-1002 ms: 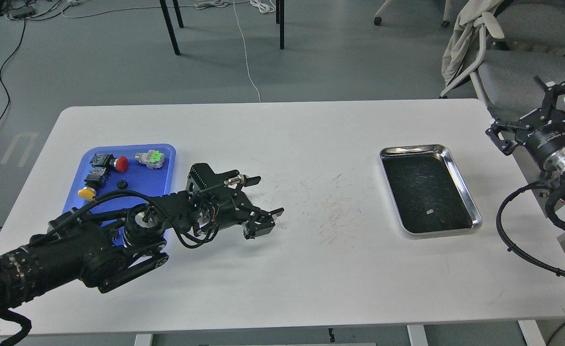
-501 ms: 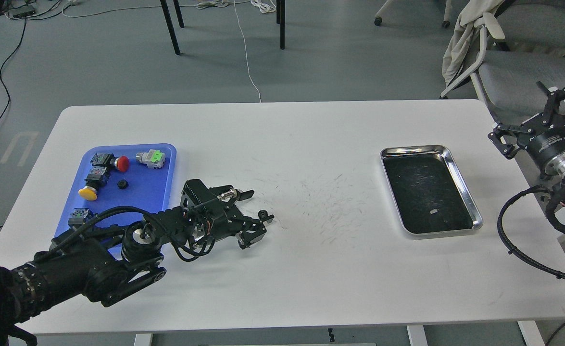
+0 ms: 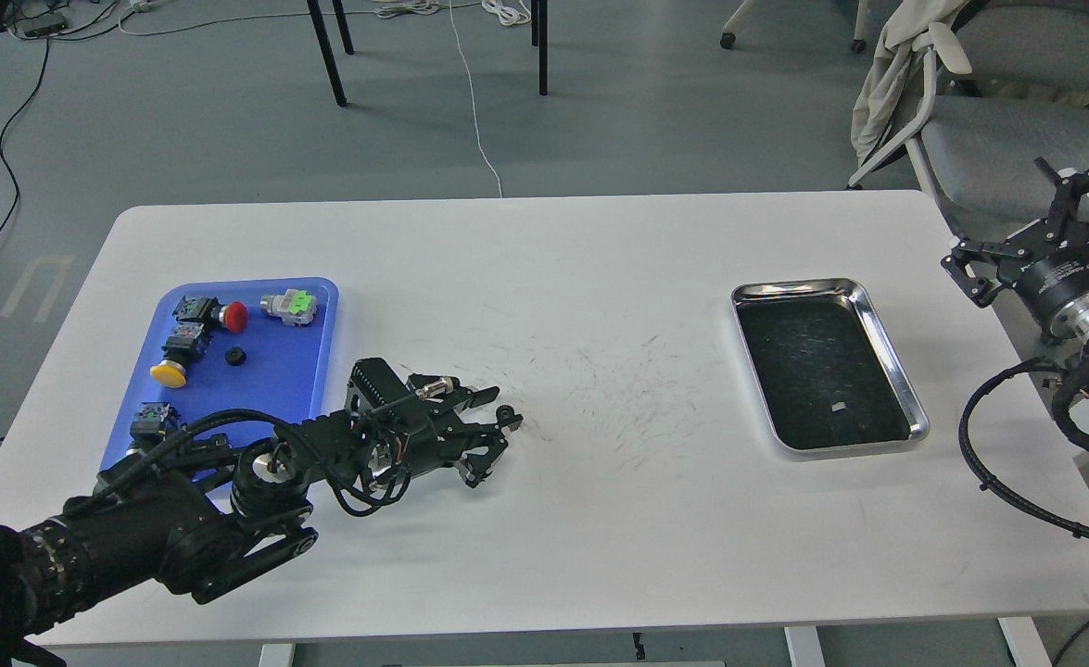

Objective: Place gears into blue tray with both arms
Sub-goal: 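Carry the gear with the left gripper over the blue tray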

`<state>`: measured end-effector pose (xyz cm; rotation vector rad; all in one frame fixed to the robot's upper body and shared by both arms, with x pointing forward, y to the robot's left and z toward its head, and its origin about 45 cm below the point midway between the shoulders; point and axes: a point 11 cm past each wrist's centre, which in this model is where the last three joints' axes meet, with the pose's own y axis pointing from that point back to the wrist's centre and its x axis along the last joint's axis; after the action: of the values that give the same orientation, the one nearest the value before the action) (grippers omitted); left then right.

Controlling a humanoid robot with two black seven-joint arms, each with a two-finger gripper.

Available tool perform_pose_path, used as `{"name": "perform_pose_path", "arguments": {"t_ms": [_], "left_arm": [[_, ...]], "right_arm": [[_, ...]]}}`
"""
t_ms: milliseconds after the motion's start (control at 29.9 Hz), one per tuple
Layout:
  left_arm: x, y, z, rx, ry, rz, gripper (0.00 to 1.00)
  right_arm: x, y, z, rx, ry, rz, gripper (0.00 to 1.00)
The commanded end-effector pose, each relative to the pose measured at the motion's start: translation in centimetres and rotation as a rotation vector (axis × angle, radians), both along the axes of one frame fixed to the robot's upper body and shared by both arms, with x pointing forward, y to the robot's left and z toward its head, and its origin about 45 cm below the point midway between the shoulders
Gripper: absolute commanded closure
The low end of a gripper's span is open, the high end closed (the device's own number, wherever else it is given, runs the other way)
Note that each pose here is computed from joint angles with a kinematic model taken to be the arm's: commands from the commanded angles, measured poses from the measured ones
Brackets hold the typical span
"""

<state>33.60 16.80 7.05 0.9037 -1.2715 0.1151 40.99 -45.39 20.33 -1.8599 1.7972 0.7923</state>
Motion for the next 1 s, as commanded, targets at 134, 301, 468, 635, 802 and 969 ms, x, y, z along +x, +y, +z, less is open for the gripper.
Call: {"name": "perform_pose_path", "arguments": {"t_ms": [134,301,468,635,802,969], "left_arm": [[0.5,0.5,0.6,-0.010,-0.006,0.015,0.92],[2.7,2.9,4.8,-0.034,-0.066,0.049,0.92],[4.8,7.3,10.4,-0.035,-0.113,0.120,0.92],[5.0,14.6,12.5,0.011,-0.111,0.256,0.92],[3.0,20.9,12.3,0.002,-0.036,0.418,0.92],[-0.2,22.7,9.1,-0.005,0.043,0.461,0.92]], "right_arm": [[0.1,0.0,0.1,0.001,-0.001,-0.002,0.05],[0.1,0.1,0.2,0.001,-0.005,0.001,0.05],[0.2,0.0,0.3,0.001,-0.006,0.000,0.05],[0.1,0.0,0.2,0.001,-0.004,-0.001,0.05],[0.2,0.0,0.4,0.000,-0.009,0.000,0.05],[0.2,0.0,0.4,0.000,-0.009,0.000,0.04]]}}
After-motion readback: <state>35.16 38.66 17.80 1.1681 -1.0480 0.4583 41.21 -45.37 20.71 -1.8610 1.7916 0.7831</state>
